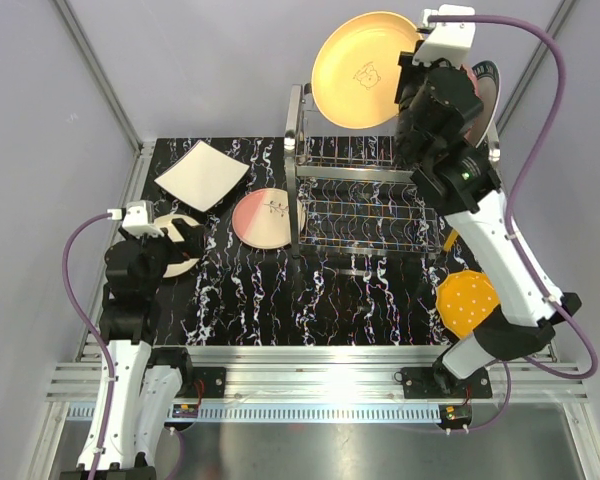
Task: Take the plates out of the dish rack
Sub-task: Grab a plate with the right arm, then pass the plate from the right arm to the left
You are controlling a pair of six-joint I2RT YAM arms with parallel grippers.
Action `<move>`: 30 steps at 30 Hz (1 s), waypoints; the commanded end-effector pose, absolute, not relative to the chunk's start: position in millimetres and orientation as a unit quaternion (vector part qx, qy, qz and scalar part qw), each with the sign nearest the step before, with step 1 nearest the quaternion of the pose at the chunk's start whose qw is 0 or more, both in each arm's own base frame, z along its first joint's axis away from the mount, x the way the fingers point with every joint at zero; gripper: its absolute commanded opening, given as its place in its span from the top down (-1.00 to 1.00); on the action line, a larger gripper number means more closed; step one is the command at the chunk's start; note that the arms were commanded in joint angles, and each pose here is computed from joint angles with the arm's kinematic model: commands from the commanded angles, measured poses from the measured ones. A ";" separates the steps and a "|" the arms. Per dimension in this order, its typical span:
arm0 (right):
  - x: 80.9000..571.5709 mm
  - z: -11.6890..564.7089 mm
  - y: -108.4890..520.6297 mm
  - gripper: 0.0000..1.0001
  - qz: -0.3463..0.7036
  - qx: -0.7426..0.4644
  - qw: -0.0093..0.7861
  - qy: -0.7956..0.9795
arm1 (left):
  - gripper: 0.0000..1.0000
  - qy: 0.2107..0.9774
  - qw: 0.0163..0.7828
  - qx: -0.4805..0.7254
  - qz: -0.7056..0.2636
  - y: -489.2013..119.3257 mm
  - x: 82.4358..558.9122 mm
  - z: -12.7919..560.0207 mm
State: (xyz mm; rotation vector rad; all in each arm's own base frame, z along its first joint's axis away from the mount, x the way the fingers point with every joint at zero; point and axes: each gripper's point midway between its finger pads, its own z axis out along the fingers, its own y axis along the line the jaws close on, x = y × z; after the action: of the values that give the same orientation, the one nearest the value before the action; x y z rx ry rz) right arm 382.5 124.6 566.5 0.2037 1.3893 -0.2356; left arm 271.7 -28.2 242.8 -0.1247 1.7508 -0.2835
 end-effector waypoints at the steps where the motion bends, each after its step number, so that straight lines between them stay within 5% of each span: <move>1: 361.2 579.5 131.4 1.00 -0.018 0.087 0.769 0.632 | -0.98 0.734 0.655 -0.023 -0.176 -48.4 273.0 264.2; 16: 279.4 477.7 205.9 1.00 0.111 -0.374 0.645 0.657 | -0.98 0.611 0.612 0.104 -0.492 -145.2 200.5 383.9; 30: 256.2 408.1 224.6 1.00 0.189 -0.445 0.569 0.665 | -0.94 0.654 0.514 0.113 -0.543 -213.2 187.9 367.7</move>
State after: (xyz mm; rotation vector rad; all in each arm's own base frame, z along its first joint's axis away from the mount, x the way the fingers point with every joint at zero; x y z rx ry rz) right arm 265.6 219.3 383.8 -1.0552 1.6579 0.3689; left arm 177.6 -204.9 365.9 0.3004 1.5531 -1.3582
